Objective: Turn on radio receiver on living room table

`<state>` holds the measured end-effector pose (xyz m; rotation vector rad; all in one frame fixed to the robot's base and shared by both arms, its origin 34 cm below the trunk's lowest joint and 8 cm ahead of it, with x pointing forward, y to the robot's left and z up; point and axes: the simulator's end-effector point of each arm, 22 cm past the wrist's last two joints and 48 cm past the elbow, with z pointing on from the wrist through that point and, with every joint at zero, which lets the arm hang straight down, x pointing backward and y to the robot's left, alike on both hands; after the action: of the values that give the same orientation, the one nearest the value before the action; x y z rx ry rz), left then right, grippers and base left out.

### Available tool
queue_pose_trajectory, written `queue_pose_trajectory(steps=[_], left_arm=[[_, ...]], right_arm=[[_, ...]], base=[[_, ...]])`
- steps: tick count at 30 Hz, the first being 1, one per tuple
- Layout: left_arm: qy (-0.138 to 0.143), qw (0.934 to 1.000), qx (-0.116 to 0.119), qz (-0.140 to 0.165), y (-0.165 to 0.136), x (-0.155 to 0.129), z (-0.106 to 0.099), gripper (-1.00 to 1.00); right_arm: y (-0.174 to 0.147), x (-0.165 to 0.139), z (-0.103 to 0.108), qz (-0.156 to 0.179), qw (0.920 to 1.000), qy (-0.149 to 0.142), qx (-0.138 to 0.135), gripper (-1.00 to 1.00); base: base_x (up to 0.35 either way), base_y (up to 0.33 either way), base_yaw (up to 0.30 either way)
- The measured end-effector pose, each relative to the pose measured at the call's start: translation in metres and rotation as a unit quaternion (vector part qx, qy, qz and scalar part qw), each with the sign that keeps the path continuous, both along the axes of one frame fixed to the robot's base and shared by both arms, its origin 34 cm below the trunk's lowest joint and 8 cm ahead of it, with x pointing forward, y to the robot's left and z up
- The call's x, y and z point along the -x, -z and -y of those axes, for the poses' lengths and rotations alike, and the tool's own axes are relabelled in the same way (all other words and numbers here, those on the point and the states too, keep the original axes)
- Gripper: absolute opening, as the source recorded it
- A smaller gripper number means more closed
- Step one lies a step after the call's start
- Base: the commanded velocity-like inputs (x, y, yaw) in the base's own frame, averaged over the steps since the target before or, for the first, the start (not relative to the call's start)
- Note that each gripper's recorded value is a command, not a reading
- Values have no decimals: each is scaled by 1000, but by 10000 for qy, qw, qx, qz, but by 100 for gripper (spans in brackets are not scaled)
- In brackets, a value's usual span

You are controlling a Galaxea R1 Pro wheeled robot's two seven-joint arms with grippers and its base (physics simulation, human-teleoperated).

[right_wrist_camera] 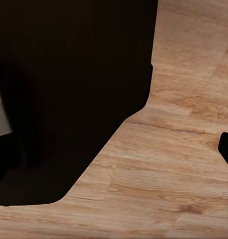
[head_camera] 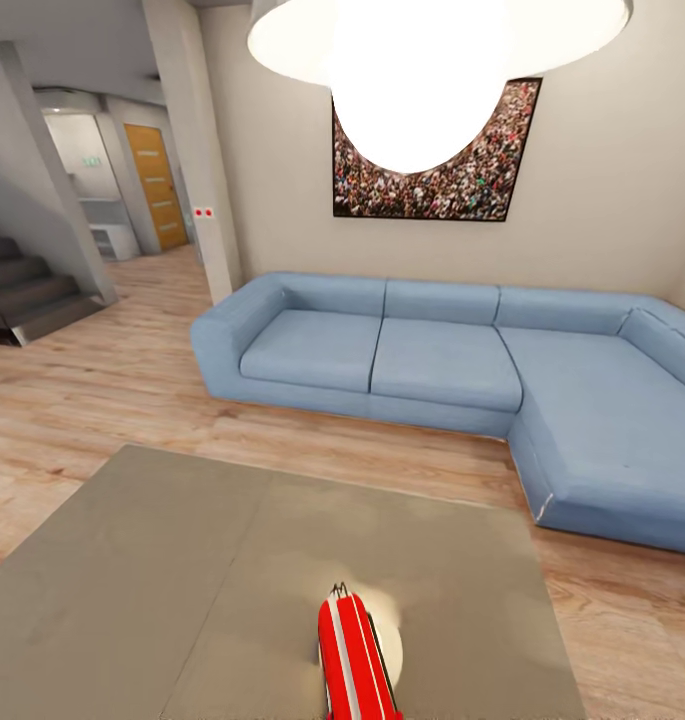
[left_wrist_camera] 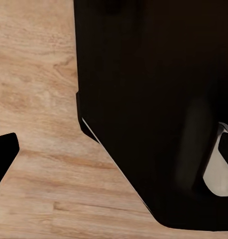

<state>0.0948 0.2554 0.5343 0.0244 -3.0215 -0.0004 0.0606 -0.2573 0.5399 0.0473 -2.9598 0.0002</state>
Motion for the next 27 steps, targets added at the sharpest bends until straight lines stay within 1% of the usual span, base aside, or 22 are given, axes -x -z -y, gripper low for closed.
queue_pose_trajectory(steps=[18, 27], left_arm=[[-12, 9999, 2, -112, -1, 8, 1, 100], [-13, 9998, -17, -188, -2, 14, -1, 100]], right_arm=[[-2, 10, 0, -135, 9999, 30, 13, 100], [-3, 13, 1, -134, 9999, 75, 27, 100]], base=[[0, 0, 0], [0, 0, 0]])
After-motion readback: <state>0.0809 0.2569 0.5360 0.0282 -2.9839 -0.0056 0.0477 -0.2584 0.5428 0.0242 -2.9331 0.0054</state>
